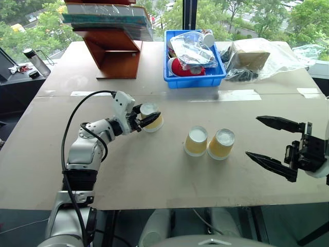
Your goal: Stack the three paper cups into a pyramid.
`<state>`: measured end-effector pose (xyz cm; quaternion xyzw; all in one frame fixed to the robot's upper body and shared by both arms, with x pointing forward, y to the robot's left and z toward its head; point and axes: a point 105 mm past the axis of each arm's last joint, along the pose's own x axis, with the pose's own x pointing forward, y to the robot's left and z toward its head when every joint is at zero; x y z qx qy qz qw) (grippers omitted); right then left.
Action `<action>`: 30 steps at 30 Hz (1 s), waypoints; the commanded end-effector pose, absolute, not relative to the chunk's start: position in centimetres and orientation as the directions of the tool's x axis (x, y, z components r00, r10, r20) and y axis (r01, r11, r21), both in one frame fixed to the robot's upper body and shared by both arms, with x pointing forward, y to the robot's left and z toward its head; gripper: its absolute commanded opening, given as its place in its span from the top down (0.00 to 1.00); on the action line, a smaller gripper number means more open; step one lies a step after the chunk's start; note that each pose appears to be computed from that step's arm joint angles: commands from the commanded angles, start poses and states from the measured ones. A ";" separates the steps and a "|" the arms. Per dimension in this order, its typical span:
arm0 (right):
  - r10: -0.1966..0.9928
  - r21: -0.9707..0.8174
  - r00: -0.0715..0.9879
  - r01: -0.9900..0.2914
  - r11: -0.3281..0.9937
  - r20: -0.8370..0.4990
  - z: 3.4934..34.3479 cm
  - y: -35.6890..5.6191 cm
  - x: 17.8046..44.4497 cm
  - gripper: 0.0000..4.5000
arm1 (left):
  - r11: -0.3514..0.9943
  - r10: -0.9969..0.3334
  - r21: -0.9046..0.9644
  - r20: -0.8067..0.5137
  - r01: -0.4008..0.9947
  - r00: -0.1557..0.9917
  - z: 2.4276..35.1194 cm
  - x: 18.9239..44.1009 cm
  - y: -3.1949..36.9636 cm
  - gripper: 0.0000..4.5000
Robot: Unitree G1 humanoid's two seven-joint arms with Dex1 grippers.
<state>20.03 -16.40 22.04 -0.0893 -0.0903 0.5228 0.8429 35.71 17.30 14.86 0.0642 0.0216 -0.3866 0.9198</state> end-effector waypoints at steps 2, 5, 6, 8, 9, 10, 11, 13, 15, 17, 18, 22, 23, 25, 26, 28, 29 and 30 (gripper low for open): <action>0.896 -0.281 0.438 -0.854 0.438 0.068 22.7 -16.1 19.7 0.00 | 0.675 -0.727 0.155 -0.028 0.721 0.686 16.7 35.3 17.2 0.43; 0.894 -0.278 0.442 -0.852 0.443 0.069 22.8 -16.0 19.8 0.00 | 0.640 -0.760 0.165 -0.013 0.751 0.650 17.6 34.7 16.6 0.43; 0.893 -0.278 0.445 -0.851 0.446 0.070 22.8 -16.0 19.8 0.00 | 0.630 -0.769 0.163 -0.006 0.759 0.640 18.0 34.6 16.5 0.43; 0.883 -0.270 0.465 -0.844 0.464 0.064 22.5 -16.4 20.0 0.00 | 0.542 -0.839 0.137 0.032 0.829 0.543 20.5 33.5 14.6 0.43; 0.877 -0.264 0.477 -0.839 0.475 0.061 22.3 -16.7 20.1 0.00 | 0.485 -0.874 0.121 0.057 0.866 0.482 22.1 32.9 13.4 0.43; 0.870 -0.261 0.490 -0.834 0.486 0.053 22.0 -17.0 20.1 0.00 | 0.437 -0.899 0.112 0.077 0.893 0.430 23.7 32.5 12.1 0.43; 0.865 -0.262 0.499 -0.830 0.492 0.046 21.8 -17.2 20.1 0.00 | 0.399 -0.916 0.105 0.089 0.911 0.391 24.9 32.2 11.1 0.43; 0.853 -0.261 0.520 -0.818 0.513 0.046 21.6 -17.5 20.0 0.00 | 0.327 -0.943 0.093 0.096 0.941 0.318 26.6 31.5 9.6 0.43; 0.841 -0.264 0.539 -0.805 0.531 0.048 21.6 -17.7 19.9 0.00 | 0.269 -0.962 0.089 0.071 0.959 0.263 27.4 31.1 8.4 0.43; 0.825 -0.270 0.563 -0.788 0.554 0.050 21.6 -18.0 19.7 0.00 | 0.202 -0.979 0.087 0.043 0.976 0.199 27.7 30.7 7.2 0.43; 0.815 -0.275 0.577 -0.777 0.567 0.051 21.5 -18.2 19.6 0.00 | 0.173 -0.985 0.082 0.025 0.982 0.172 27.6 30.6 6.6 0.43; 0.758 -0.261 0.651 -0.725 0.637 0.043 21.1 -19.7 19.6 0.00 | 0.084 -0.995 0.057 -0.041 0.995 0.086 26.6 30.5 4.1 0.43; 0.749 -0.256 0.662 -0.717 0.648 0.040 21.1 -20.1 19.5 0.00 | 0.062 -0.996 0.058 -0.053 0.996 0.065 26.2 30.5 3.5 0.43; 0.739 -0.252 0.674 -0.710 0.657 0.028 20.9 -20.6 19.3 0.00 | 0.027 -0.996 0.062 -0.078 0.998 0.032 25.4 30.5 2.5 0.43; 0.736 -0.250 0.676 -0.710 0.658 0.017 20.8 -20.8 19.0 0.00 | 0.011 -0.996 0.066 -0.089 0.998 0.017 25.0 30.4 2.0 0.43; 0.736 -0.245 0.677 -0.716 0.654 -0.014 20.3 -21.2 18.6 0.00 | -0.020 -0.995 0.052 -0.098 0.998 -0.015 24.4 30.2 1.2 0.43; 0.734 -0.242 0.679 -0.715 0.655 -0.020 20.3 -21.4 18.4 0.00 | -0.033 -0.994 0.057 -0.109 0.998 -0.027 24.0 30.1 0.9 0.43; 0.732 -0.239 0.681 -0.714 0.658 -0.023 20.3 -21.5 18.3 0.00 | -0.040 -0.992 0.065 -0.119 0.997 -0.032 23.7 30.1 0.8 0.43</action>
